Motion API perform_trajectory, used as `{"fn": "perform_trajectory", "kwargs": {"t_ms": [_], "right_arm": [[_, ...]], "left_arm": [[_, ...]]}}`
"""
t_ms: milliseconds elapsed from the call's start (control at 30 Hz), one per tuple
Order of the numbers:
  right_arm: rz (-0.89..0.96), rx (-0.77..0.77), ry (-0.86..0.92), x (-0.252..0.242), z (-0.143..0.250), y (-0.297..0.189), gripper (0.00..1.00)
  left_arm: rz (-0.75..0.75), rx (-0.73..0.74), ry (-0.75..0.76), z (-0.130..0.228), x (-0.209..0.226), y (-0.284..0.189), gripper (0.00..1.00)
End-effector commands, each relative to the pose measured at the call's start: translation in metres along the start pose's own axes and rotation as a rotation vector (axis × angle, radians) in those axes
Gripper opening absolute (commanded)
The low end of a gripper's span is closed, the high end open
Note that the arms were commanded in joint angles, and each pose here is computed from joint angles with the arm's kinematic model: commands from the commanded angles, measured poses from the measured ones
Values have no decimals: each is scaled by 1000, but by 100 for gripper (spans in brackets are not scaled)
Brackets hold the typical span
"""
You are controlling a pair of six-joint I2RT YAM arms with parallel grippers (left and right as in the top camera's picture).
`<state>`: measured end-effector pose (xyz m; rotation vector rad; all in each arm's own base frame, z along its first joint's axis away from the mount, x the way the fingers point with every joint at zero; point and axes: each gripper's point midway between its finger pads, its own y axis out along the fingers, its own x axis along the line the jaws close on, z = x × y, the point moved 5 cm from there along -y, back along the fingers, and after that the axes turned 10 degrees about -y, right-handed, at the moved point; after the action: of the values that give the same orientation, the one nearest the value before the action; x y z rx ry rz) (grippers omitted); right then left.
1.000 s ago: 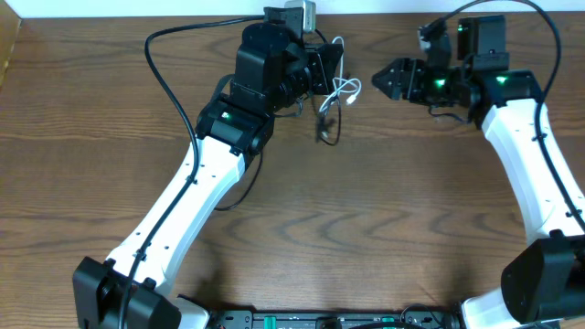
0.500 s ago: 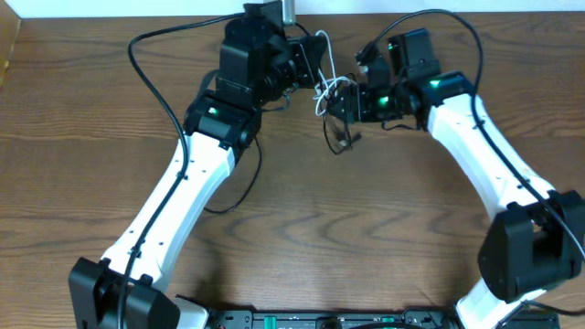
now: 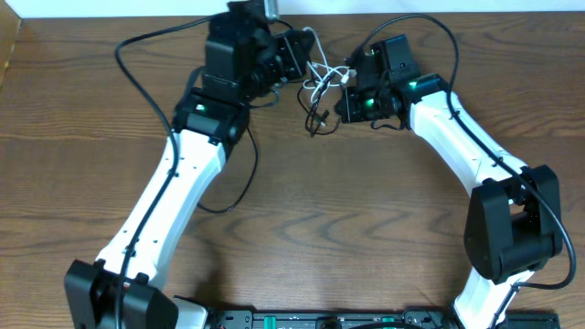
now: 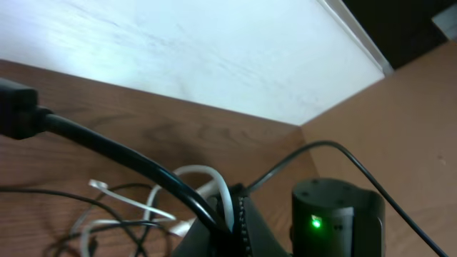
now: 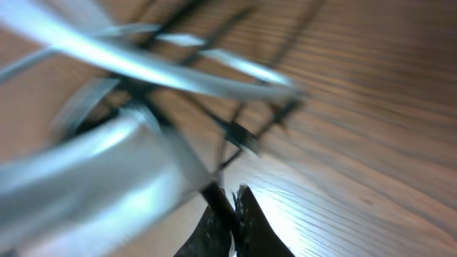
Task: Untangle cables
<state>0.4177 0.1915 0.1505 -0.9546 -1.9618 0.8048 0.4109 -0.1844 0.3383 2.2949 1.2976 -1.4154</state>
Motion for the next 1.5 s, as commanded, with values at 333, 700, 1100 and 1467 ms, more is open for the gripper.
{"fn": "perform_trajectory", "kwargs": {"t_ms": [333, 700, 1100, 1467], "right_arm": [[407, 52, 256, -132, 24, -46, 1], [486, 206, 533, -217, 86, -76, 1], [270, 185, 450, -196, 77, -67, 1], [156, 81, 330, -175, 40, -72, 37]], "left_arm": [[-35, -216, 3, -74, 7, -114, 7], [-55, -245, -8, -85, 18, -123, 7], [-244, -349, 11, -103, 55, -141, 7], [-202, -159, -9, -74, 56, -132, 7]]}}
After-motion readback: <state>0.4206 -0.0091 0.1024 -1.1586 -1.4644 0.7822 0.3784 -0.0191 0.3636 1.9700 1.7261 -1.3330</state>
